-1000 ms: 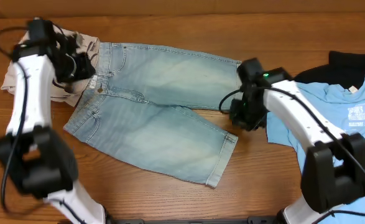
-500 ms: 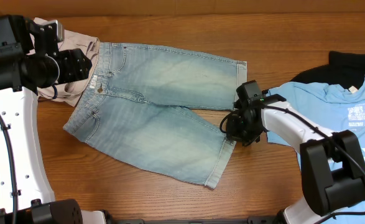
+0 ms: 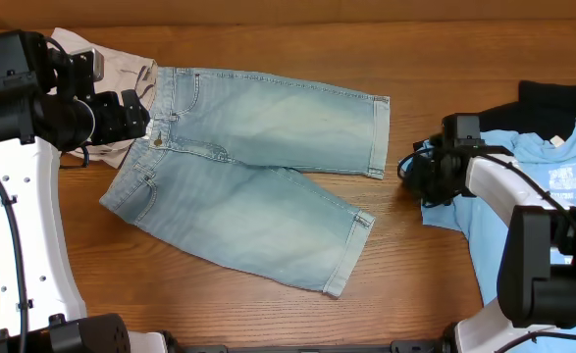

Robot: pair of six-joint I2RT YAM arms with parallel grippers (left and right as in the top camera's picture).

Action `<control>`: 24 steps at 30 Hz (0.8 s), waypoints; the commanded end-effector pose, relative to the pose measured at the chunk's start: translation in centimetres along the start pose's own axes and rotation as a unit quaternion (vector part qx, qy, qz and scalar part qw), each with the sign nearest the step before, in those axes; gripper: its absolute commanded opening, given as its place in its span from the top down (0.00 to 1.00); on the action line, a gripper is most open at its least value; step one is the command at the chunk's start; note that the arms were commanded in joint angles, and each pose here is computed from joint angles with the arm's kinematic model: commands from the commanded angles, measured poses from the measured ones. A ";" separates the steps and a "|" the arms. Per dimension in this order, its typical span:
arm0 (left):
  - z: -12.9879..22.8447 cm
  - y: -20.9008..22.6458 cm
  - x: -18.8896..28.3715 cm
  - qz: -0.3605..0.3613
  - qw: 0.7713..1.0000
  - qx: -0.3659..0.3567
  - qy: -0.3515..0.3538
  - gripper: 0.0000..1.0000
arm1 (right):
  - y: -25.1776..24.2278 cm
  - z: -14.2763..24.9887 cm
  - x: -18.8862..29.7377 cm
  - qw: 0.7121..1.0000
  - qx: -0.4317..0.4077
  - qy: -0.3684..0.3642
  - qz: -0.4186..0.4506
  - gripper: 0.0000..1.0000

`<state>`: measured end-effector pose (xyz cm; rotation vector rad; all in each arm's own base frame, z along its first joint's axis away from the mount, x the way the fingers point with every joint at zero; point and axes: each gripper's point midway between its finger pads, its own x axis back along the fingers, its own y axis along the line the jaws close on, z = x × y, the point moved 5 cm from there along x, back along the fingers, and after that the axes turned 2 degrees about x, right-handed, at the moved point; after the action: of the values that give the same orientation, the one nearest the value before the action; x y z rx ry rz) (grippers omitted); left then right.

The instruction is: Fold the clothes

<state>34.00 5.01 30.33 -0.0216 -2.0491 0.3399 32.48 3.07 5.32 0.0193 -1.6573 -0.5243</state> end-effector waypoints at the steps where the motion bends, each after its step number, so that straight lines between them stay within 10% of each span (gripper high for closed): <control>1: 0.0 0.1 -0.1 -0.008 1.000 -0.008 0.002 0.05 | 3.6 2.3 0.3 0.988 0.091 0.066 -0.105 0.52; 7: -0.3 0.1 -0.1 -0.008 1.000 -0.010 -0.007 0.00 | 4.3 6.5 -1.2 0.977 0.142 0.131 -0.093 0.44; 15: 0.1 0.5 -0.1 -0.025 1.000 -0.007 0.005 0.00 | 3.8 6.9 -2.6 0.977 0.173 0.110 -0.053 0.96; 24: 0.6 0.9 -1.5 -0.027 0.999 0.001 0.038 0.00 | 0.2 -2.0 -1.1 0.996 0.056 -0.074 0.001 0.96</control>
<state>33.74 5.47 29.74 0.0205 -2.0173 0.3150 33.22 6.59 4.69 0.2805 -1.7731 -0.4162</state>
